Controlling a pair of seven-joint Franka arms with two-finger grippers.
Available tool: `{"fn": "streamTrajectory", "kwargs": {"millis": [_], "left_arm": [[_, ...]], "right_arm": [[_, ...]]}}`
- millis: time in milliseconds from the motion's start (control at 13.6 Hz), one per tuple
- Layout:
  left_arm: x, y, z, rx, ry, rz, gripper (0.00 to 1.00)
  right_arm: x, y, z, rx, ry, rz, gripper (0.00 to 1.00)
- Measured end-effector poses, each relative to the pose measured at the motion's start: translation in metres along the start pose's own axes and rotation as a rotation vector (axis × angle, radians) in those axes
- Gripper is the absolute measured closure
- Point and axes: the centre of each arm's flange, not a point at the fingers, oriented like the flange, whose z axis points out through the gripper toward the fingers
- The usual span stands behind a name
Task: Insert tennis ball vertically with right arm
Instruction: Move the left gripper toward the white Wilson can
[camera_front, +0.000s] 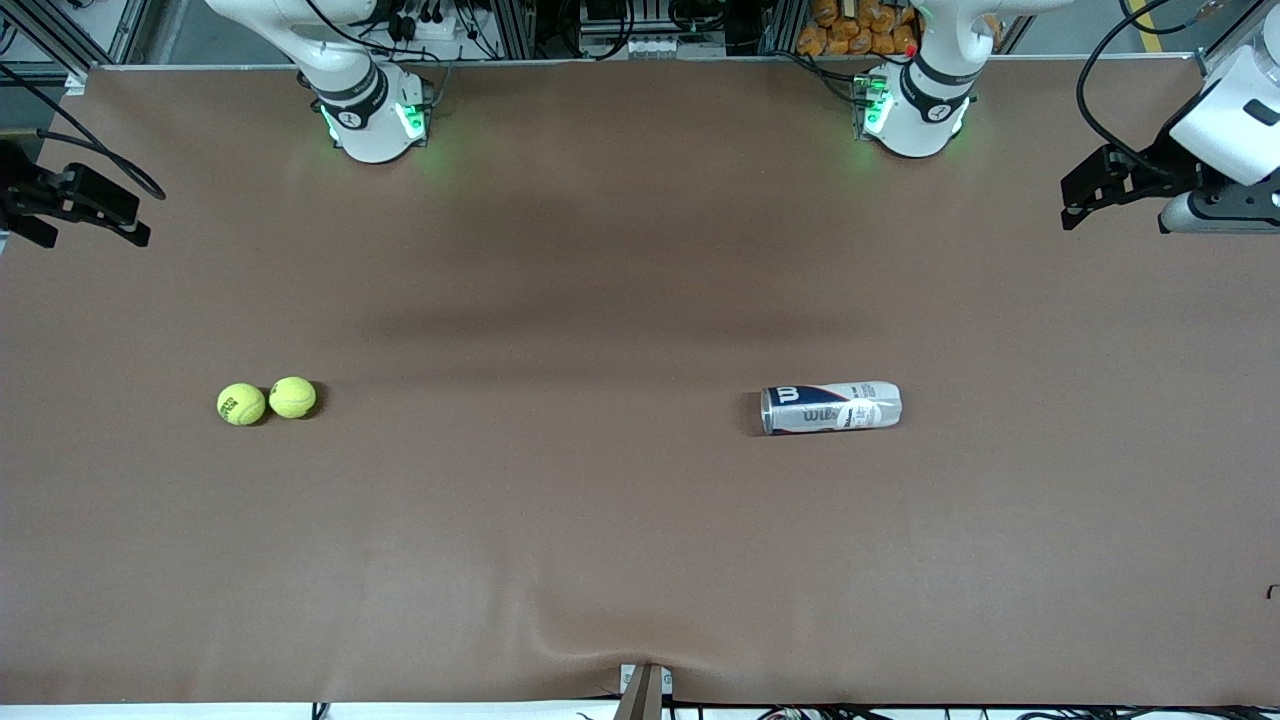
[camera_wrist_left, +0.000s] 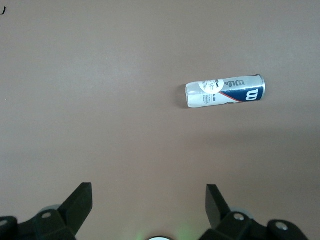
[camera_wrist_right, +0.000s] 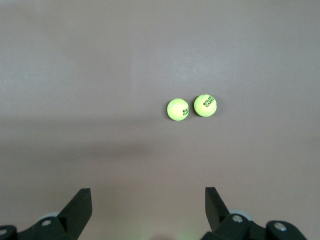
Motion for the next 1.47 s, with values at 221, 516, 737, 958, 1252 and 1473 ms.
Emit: {"fn": "streamTrajectory", "kwargs": {"millis": [221,516,737,958,1252,1473], "left_arm": [[0.0,-0.003,-0.001,0.0,0.002,-0.005,0.0],[0.003,-0.003,-0.001,-0.001,0.003,-0.007,0.0],[0.004,-0.004,-0.001,-0.001,-0.001,-0.009,0.0],[0.006,-0.001,0.005,-0.002,-0.017,-0.003,0.0],[0.018,0.01,0.023,-0.003,-0.05,0.017,0.0],[0.018,0.019,0.022,-0.003,-0.049,0.034,0.0]], "right_arm": [[0.0,0.0,0.0,0.0,0.0,0.0,0.0],[0.0,0.0,0.0,0.0,-0.001,0.0,0.0],[0.0,0.0,0.0,0.0,-0.002,0.0,0.0],[0.0,0.0,0.0,0.0,-0.005,0.0,0.0],[-0.001,0.0,0.001,0.0,-0.006,0.0,0.0],[-0.001,0.0,0.001,0.0,-0.008,0.0,0.0]]}}
